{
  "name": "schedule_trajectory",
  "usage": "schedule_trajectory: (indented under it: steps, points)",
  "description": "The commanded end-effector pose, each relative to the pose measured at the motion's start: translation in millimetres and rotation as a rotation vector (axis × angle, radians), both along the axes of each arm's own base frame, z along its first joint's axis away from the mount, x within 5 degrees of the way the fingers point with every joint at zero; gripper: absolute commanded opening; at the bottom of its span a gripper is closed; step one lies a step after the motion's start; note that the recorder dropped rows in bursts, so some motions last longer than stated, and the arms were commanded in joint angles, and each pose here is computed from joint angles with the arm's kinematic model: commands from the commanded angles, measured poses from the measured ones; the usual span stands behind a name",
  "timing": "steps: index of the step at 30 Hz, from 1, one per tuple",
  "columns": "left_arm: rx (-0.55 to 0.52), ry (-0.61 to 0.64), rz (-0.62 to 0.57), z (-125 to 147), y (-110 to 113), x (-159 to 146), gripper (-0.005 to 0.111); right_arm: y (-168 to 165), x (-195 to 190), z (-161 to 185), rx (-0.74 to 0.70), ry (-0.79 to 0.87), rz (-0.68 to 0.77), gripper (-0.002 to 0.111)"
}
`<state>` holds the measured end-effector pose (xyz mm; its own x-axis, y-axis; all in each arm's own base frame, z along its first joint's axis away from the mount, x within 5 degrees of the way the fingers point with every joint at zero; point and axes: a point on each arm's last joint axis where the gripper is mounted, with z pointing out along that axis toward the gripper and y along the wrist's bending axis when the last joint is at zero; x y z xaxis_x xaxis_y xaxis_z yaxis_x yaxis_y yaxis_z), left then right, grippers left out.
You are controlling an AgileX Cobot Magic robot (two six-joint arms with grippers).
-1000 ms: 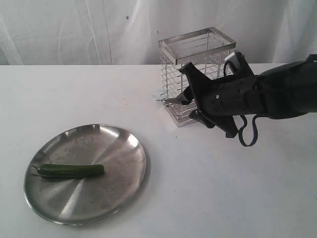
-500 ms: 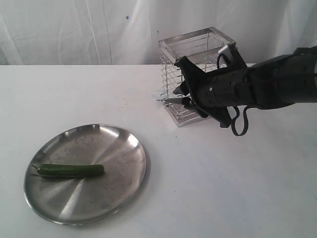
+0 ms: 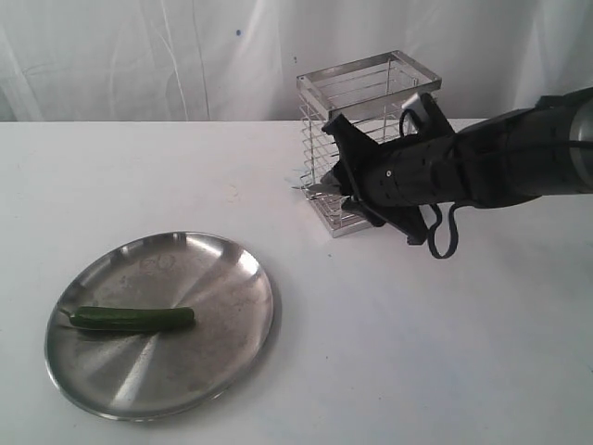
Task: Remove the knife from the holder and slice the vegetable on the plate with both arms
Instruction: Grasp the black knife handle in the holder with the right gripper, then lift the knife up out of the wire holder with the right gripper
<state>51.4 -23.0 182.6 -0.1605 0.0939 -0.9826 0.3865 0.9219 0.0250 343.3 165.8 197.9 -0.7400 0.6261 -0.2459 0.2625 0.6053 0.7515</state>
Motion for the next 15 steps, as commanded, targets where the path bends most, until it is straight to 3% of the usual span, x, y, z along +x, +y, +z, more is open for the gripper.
schedule_trajectory:
  steps: [1, 9, 15]
  points:
    - [-0.008, -0.004, 0.006, 0, 0, 0, 0.000, 1, 0, 1, -0.004, -0.008, 0.012, 0.034]
    - [-0.008, -0.004, 0.006, 0, 0, 0, 0.000, 2, 2, 4, -0.059, -0.065, 0.072, 0.008]
    - [-0.008, -0.004, 0.006, 0, 0, 0, 0.000, 4, 7, 18, -0.202, -0.228, 0.212, 0.007]
